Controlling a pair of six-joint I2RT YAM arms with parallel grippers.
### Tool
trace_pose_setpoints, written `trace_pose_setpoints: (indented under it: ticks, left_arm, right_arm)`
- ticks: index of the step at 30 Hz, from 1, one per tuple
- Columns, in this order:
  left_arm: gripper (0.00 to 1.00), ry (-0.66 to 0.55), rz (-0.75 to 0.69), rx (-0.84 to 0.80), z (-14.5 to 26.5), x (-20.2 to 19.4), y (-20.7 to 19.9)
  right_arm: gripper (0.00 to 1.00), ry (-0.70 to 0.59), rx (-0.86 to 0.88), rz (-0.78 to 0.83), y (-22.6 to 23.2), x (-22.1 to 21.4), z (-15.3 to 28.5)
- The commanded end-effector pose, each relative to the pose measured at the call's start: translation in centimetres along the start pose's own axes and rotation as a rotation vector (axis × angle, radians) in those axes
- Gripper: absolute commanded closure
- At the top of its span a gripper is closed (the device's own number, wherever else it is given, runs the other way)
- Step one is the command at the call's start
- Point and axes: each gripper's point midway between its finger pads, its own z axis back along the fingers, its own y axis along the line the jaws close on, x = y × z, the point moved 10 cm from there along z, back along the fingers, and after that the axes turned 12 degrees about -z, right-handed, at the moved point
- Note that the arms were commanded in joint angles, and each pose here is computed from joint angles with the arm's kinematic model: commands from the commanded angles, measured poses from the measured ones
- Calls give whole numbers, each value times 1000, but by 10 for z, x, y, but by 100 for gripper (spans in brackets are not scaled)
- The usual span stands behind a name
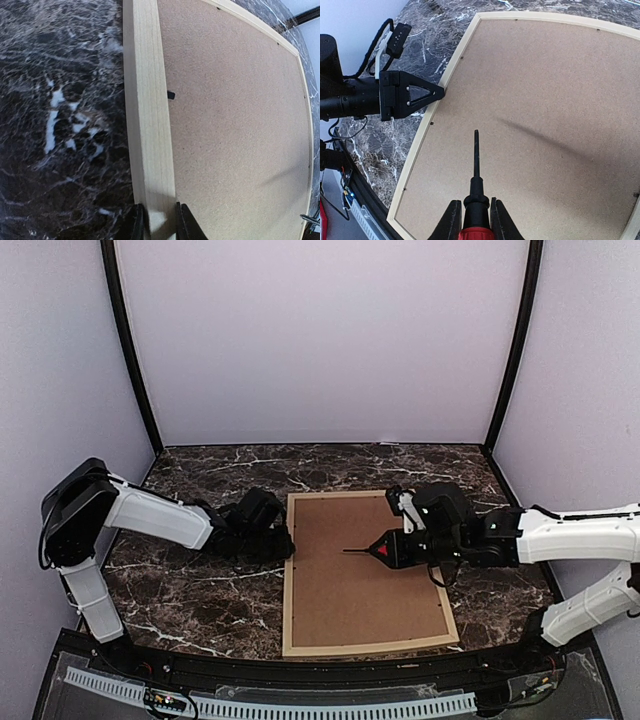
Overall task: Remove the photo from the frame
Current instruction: Move the photo frame to the center of the board.
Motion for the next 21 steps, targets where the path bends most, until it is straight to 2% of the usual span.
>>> trace_pose_setpoints:
  ticks: [1, 5, 7, 12, 14, 21]
  left_arm:
    - [83, 122, 121, 136, 7, -42, 38]
    - [81, 95, 145, 84, 16, -46, 40]
    - [78, 64, 128, 47, 21, -44, 39]
    - [49, -12, 49, 19, 35, -35, 36]
    - [43, -34, 8, 14, 42, -29, 34]
    - [42, -91, -137, -12, 73, -18, 30]
  right_arm:
    - [100, -30, 135, 13, 25, 14, -2]
    - [100, 8, 172, 29, 36, 10, -11]
    - [100, 24, 181, 41, 42, 8, -15]
    - [100, 47, 191, 60, 55, 5, -24]
    - [100, 52, 194, 66, 60, 4, -27]
    - [100, 77, 200, 77, 69, 2, -36]
